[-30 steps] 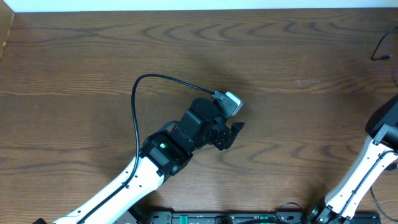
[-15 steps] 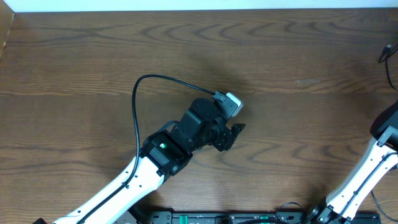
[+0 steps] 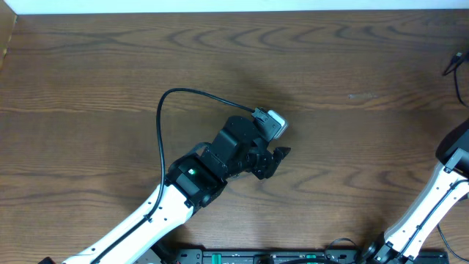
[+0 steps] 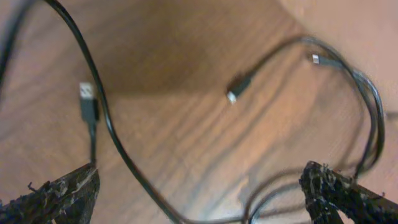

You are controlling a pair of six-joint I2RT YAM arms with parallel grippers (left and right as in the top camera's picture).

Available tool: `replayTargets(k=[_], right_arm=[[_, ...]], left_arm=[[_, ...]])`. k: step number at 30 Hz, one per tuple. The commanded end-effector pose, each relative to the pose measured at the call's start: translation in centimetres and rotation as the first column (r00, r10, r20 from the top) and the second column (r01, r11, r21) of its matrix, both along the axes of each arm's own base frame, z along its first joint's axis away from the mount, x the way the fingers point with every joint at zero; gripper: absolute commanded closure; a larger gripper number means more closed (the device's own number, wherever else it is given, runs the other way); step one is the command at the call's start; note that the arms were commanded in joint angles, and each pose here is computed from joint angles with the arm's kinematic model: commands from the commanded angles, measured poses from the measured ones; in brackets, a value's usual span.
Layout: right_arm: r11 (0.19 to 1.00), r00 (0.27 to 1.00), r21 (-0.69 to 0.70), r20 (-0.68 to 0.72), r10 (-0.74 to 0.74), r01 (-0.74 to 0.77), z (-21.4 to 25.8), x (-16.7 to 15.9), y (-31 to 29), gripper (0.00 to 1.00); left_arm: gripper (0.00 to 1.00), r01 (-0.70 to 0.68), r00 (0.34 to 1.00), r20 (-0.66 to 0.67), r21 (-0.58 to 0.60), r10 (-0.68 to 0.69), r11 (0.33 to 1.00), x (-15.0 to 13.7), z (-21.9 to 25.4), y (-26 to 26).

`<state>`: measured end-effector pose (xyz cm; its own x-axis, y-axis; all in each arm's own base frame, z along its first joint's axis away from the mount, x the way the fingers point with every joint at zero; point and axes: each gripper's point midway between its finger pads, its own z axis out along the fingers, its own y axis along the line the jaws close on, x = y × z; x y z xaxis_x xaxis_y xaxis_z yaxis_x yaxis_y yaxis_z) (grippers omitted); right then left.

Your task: Untangle cables

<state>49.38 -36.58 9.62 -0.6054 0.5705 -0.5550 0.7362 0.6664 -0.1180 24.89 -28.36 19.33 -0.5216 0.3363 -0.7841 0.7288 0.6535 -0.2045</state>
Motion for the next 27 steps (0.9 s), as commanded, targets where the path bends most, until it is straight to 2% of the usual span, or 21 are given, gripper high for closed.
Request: replayTargets(k=[1, 8, 15, 27], right_arm=[[0.985, 0.983, -0.048, 0.090, -0.160, 0.164, 5.4, -1.5, -0.9, 0.01], [0.975, 0.971, -0.080, 0.141, -0.194, 0.207, 10.8, -3.2, -0.3, 0.01], [0.994, 0.975, -0.030, 0.200, -0.096, 0.104, 14.2, -2.9, 1.9, 0.01], [0.983, 0.978, -0.001, 0.101, -0.180, 0.181, 13.3, -6.0, 2.6, 0.01]], left_arm=[[0.34, 0.009, 1.000, 0.006, -0.027, -0.009, 1.000, 0.0, 1.0, -0.5], [0.34, 0.015, 1.000, 0.026, -0.051, -0.013, 0.999, -0.3, 2.1, -0.4], [0.34, 0.018, 0.998, 0.062, -0.084, -0.013, 0.996, -0.7, 3.9, 0.1], [0.34, 0.018, 0.997, 0.073, -0.095, -0.011, 0.995, -1.7, 5.1, 1.0]])
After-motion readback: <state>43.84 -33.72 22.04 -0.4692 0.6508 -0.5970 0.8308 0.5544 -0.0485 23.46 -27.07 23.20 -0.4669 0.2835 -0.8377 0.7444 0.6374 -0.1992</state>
